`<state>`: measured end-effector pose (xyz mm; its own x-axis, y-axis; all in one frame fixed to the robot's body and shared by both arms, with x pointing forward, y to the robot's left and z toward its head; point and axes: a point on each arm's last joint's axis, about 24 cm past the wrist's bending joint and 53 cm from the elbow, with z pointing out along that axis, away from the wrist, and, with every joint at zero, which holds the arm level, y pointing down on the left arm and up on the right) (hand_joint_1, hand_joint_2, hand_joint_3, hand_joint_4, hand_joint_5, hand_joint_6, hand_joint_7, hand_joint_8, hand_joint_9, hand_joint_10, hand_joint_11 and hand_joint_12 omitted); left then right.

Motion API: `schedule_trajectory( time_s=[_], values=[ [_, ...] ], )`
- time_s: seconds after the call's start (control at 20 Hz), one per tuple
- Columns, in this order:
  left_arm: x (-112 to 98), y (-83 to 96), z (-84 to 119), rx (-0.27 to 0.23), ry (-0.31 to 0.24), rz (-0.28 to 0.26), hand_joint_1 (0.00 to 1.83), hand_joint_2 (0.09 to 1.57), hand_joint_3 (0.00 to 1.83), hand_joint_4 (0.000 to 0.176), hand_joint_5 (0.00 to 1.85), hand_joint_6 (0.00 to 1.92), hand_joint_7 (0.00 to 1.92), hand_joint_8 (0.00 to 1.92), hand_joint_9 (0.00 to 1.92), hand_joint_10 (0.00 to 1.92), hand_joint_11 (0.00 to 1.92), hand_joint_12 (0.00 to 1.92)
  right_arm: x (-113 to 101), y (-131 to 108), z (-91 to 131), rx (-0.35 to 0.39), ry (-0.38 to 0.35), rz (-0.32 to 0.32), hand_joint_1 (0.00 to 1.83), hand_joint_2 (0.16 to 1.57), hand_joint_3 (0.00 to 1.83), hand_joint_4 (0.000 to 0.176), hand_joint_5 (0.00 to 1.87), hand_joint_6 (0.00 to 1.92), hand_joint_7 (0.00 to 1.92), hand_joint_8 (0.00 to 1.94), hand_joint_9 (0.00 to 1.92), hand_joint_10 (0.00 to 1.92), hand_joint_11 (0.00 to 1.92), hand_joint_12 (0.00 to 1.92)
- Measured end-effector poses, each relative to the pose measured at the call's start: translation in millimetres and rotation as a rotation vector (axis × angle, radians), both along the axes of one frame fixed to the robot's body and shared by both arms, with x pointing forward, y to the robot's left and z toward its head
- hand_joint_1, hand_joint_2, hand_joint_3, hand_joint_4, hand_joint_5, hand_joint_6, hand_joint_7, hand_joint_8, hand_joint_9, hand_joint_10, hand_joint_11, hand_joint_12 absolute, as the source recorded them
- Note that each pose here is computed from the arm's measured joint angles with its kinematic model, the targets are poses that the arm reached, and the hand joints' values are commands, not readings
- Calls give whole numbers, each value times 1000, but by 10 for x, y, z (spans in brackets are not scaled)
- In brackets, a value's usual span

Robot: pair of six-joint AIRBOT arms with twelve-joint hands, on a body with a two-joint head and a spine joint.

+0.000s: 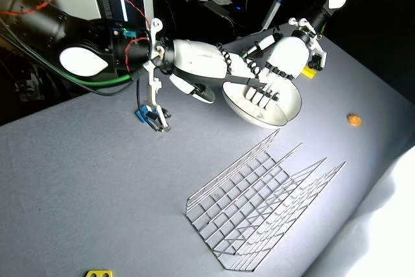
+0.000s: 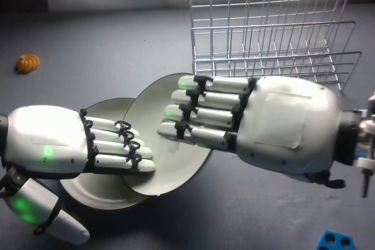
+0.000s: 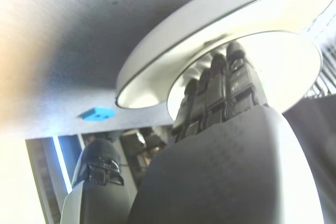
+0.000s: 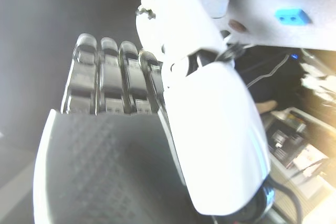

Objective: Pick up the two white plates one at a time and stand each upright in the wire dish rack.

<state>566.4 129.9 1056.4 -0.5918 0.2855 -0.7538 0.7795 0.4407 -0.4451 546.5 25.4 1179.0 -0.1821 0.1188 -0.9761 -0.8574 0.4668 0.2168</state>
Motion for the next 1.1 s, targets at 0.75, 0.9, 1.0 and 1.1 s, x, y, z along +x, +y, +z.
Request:
schedule_trajectory(
  time_s=[0.75,0.9,1.0,1.1],
  values=[
    [23,11,7,-15,21,13,0,1115,0,0,72,0,51,0,57,1,0,225,362,290,-271,-3,23,-37,1426,1190,2,0,100,35,18,6,0,0,0,0],
    [25,12,8,-16,21,14,0,1122,0,0,64,0,38,3,45,2,0,190,375,354,-267,10,25,-33,1364,1246,6,0,285,17,206,23,177,26,0,324],
    [29,18,8,-15,20,15,0,1117,0,0,64,1,48,2,53,3,0,210,391,387,-240,19,21,-32,1233,1198,0,0,521,86,482,73,410,117,0,1275],
    [29,14,7,-16,23,15,0,1116,0,0,63,1,39,2,51,2,0,222,432,393,-229,33,24,-41,1239,1172,0,0,746,138,774,86,629,328,160,1469]
  ],
)
